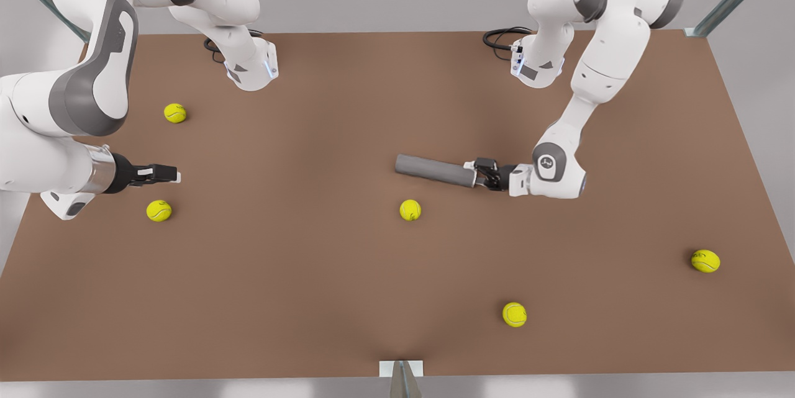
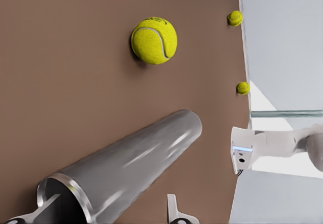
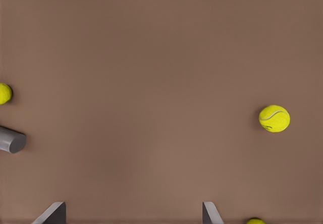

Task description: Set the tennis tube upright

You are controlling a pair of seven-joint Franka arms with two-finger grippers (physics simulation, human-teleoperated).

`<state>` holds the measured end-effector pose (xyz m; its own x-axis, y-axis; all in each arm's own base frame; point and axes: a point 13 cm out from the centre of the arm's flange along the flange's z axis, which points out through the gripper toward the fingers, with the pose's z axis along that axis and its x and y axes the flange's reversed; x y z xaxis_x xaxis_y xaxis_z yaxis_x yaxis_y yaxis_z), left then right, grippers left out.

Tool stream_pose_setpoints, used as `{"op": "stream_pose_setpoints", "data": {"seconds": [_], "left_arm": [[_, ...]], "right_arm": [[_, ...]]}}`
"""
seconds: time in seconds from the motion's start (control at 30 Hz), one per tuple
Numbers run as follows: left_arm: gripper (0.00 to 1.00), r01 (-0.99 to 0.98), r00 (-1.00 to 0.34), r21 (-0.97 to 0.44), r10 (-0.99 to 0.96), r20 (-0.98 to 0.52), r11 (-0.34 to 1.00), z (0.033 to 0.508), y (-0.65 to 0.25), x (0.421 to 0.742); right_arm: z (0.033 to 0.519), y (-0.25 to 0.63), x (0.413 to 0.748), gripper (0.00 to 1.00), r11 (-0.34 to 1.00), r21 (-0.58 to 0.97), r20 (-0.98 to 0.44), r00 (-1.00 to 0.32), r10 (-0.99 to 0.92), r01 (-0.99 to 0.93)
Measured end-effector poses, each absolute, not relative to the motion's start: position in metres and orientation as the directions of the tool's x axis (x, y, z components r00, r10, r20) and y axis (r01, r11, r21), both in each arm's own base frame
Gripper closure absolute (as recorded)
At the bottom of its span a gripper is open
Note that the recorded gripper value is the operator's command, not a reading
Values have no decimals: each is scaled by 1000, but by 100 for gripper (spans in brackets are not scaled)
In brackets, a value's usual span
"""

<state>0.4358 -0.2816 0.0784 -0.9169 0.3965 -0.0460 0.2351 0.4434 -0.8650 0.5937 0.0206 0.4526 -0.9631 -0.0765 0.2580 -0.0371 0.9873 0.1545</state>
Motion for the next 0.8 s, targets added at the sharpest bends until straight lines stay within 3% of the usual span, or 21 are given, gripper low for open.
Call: {"op": "stream_pose_setpoints", "data": {"seconds": [0.23, 0.33, 0.37, 0.43, 0.57, 0.8], "left_arm": [[2, 243, -913, -871, 403, -58, 426, 73, -289, 431], [34, 248, -911, -873, 407, -62, 421, 71, -290, 429], [39, 249, -911, -873, 408, -64, 419, 71, -290, 429], [41, 252, -910, -873, 410, -67, 417, 71, -290, 429], [54, 259, -907, -873, 414, -74, 413, 72, -290, 429], [67, 271, -904, -871, 420, -84, 409, 73, -288, 430]], "right_arm": [[453, 22, 594, 0, 987, 156, 258, -963, -77, -37], [453, 24, 593, 0, 987, 157, 259, -963, -79, -39], [453, 24, 593, 0, 987, 158, 259, -963, -79, -39], [453, 24, 593, 0, 987, 159, 259, -963, -79, -38], [453, 24, 593, 0, 987, 159, 260, -963, -77, -36], [453, 23, 593, 0, 987, 159, 260, -963, -75, -34]]}}
